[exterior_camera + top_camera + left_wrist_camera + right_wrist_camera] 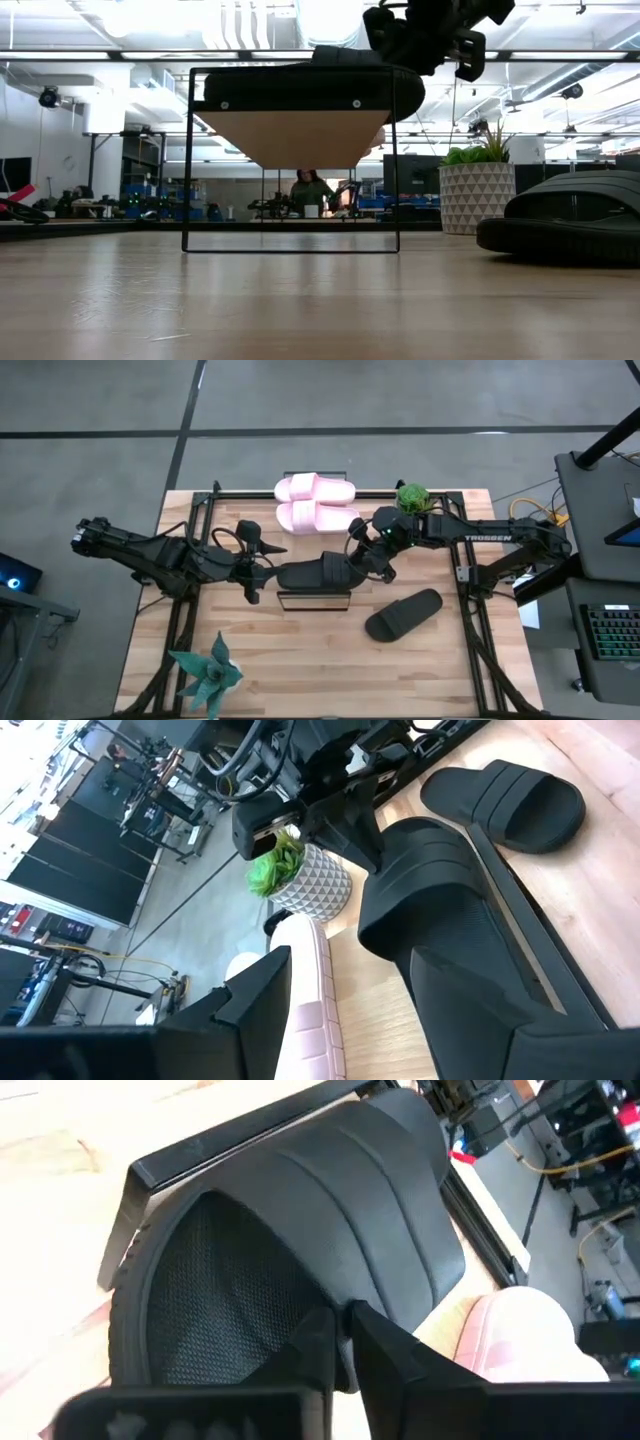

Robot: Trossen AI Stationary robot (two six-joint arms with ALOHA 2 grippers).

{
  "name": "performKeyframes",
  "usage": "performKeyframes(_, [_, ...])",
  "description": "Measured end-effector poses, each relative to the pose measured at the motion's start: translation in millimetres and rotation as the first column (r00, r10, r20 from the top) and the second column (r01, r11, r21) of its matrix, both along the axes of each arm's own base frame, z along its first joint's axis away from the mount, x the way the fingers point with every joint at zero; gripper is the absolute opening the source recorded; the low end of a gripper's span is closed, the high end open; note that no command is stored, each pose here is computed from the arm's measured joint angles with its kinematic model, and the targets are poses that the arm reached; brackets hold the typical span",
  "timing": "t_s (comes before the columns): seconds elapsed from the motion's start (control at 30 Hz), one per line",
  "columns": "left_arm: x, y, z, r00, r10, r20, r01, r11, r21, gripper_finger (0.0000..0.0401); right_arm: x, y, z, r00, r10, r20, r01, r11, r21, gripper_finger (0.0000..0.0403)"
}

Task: Pick and place slides into the shelf
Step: Put the left black slide on the shelf, then put the black slide on the shelf

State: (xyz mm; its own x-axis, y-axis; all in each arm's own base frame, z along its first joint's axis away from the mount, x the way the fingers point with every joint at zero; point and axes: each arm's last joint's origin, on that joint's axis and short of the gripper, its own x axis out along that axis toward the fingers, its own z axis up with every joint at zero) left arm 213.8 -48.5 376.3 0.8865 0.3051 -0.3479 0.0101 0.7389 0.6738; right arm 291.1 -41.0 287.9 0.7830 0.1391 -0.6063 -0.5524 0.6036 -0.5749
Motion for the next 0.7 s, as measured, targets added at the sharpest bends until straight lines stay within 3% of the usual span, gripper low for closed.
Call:
performKeyframes(0.47, [-0.1, 0.3, 0.1, 1.000, 0.010, 0.001, -0.010, 1.000, 0.006, 0.0191, 0.1, 1.4, 0.0, 0.999, -0.050, -0.018, 0.051, 0.997, 0.058, 0.0204])
performKeyframes(0.7, [-0.4, 1.6, 0.3, 0.999, 0.050, 0.007, -0.050, 0.998, 0.023, 0.0191, 0.2, 3.8, 19.0, 0.995, -0.095, -0.042, 0.099, 0.987, 0.127, 0.0255])
